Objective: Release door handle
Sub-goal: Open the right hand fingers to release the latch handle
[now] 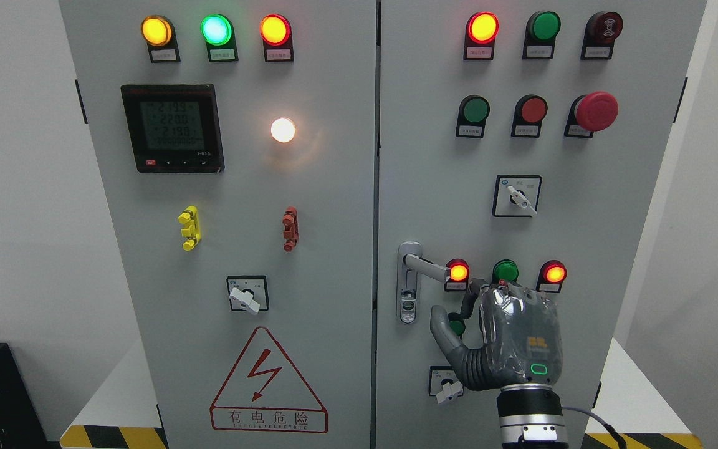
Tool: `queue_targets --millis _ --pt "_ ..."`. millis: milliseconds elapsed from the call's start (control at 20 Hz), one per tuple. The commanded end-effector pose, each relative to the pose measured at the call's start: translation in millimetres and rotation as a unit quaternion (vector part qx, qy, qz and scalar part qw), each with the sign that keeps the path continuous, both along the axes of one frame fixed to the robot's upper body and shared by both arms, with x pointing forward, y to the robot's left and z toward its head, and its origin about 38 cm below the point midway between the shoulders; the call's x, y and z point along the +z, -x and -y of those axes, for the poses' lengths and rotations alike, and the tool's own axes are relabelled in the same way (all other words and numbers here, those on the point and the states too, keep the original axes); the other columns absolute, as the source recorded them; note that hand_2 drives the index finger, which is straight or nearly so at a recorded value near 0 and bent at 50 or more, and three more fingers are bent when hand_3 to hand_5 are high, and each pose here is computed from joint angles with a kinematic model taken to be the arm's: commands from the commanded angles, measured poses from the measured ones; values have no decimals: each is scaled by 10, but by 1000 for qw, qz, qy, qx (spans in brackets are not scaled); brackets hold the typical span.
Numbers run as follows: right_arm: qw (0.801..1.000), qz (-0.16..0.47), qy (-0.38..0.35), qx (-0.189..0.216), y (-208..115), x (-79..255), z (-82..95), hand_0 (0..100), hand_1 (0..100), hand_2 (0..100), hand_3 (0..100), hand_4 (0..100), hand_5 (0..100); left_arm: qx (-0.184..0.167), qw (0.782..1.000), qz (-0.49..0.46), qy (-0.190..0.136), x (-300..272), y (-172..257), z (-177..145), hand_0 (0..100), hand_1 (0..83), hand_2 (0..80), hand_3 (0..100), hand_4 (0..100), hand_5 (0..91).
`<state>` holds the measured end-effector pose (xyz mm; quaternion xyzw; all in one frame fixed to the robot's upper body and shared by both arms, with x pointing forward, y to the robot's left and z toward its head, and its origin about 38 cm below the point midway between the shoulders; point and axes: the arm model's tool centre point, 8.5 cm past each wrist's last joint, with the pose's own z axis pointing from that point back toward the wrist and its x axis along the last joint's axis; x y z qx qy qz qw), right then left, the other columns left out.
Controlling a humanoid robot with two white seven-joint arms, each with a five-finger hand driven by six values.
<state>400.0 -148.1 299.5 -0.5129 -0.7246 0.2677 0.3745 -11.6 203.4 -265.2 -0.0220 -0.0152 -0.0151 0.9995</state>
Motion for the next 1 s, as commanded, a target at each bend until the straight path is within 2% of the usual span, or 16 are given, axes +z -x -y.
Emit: queue_targets --millis 0,100,200,301,351,401,451,501,551,601,651,701,851,952 --pt "1000 12 -7 -23 299 -123 276 372 412 670 960 760 665 0 1000 0 0 0 0 -5 0 0 42 104 4 0" --pt "999 16 -11 -28 415 -164 387 354 407 647 896 731 628 0 1000 -1 0 0 2 -5 0 0 42 104 4 0" --pt "999 18 -37 -25 500 -171 517 343 403 576 792 680 553 0 1000 -1 0 0 2 -5 0 0 43 104 4 0" --pt "998 27 -45 -26 532 -133 543 339 390 495 696 607 448 0 1000 0 1 0 0 5 0 0 43 104 4 0" --pt "998 27 -46 -30 534 -138 572 335 377 434 614 532 344 0 1000 -1 1 0 2 5 0 0 44 104 3 0" --pt "998 29 -46 -34 536 -137 602 329 364 380 525 415 200 0 1000 0 1 0 0 5 0 0 44 104 3 0" --pt "998 30 -47 -35 538 -136 608 330 357 357 486 375 168 0 1000 -1 1 0 2 5 0 0 44 104 3 0" --pt "998 31 -47 -36 541 -132 614 333 344 282 357 257 61 0 1000 -1 1 0 2 5 0 0 44 105 3 0" --pt "998 31 -47 -36 541 -132 614 335 333 210 272 164 0 0 1000 -1 1 0 2 5 0 0 44 105 3 0" --pt "998 31 -47 -37 541 -132 619 337 323 148 206 99 0 0 1000 -1 0 0 2 -5 0 0 44 105 3 0" --pt "998 33 -48 -39 544 -129 631 343 294 32 86 8 0 0 1000 0 0 0 0 -5 0 0 44 105 3 0" --pt "997 37 -49 -39 548 -124 632 346 271 0 10 0 0 0 1000 0 1 0 0 5 0 0 44 105 3 0" --pt "997 40 -57 -39 548 -120 670 356 229 0 0 0 0 0 1000 -1 1 0 2 5 0 0 44 105 3 0" --pt "996 45 -71 -19 542 -96 662 357 211 0 0 0 0 0 1000 0 1 0 0 5 0 0 44 105 3 0"
